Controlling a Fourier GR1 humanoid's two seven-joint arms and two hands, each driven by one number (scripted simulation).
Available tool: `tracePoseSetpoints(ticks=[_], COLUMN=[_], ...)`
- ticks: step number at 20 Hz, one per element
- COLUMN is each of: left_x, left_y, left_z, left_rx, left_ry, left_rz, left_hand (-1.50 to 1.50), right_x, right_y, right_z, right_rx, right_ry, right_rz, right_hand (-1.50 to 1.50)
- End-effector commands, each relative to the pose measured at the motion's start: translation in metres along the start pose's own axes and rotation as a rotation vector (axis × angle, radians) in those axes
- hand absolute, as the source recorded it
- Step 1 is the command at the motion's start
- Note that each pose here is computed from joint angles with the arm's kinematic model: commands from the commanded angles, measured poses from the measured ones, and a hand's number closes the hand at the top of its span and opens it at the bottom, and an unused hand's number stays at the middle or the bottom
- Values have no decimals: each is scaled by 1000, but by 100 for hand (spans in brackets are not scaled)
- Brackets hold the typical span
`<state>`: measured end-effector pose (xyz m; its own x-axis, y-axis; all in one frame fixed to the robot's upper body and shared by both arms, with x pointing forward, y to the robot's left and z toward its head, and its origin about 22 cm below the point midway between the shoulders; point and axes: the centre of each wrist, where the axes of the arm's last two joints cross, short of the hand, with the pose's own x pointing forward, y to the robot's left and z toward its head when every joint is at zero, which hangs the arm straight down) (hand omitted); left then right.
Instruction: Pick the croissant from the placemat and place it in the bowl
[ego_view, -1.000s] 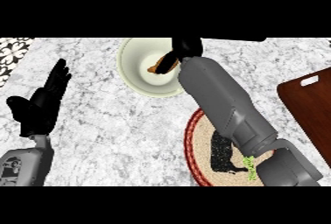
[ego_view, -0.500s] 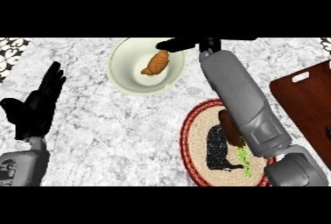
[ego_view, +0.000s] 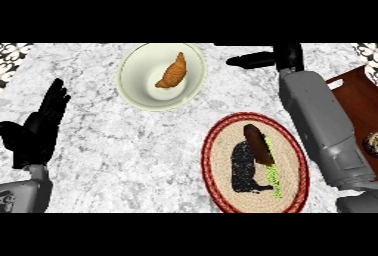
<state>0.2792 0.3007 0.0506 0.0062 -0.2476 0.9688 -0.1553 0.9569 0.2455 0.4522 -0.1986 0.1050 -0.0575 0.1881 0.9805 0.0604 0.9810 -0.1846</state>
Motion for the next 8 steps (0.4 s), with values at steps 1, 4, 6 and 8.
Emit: tracePoseSetpoints(ticks=[1,4,6,8], left_x=[14,16,3,2], left_y=[10,8,4,-4], left_z=[-4,9,6,3], left_rx=[26,4,23,15], left_ry=[9,7,1,3], left_rz=[-2,-5,-20,-2], left_hand=[0,0,0,0], right_x=[-24,-29,-18,-3], right_y=[-54,-56,-40,-65], right_z=[12,19,25,18], right_rx=[56,66,90,109], right_ry=[1,-42,-42,-74], right_rz=[-76,-119,-120,-145], right_hand=[-150,-150,-150,-150])
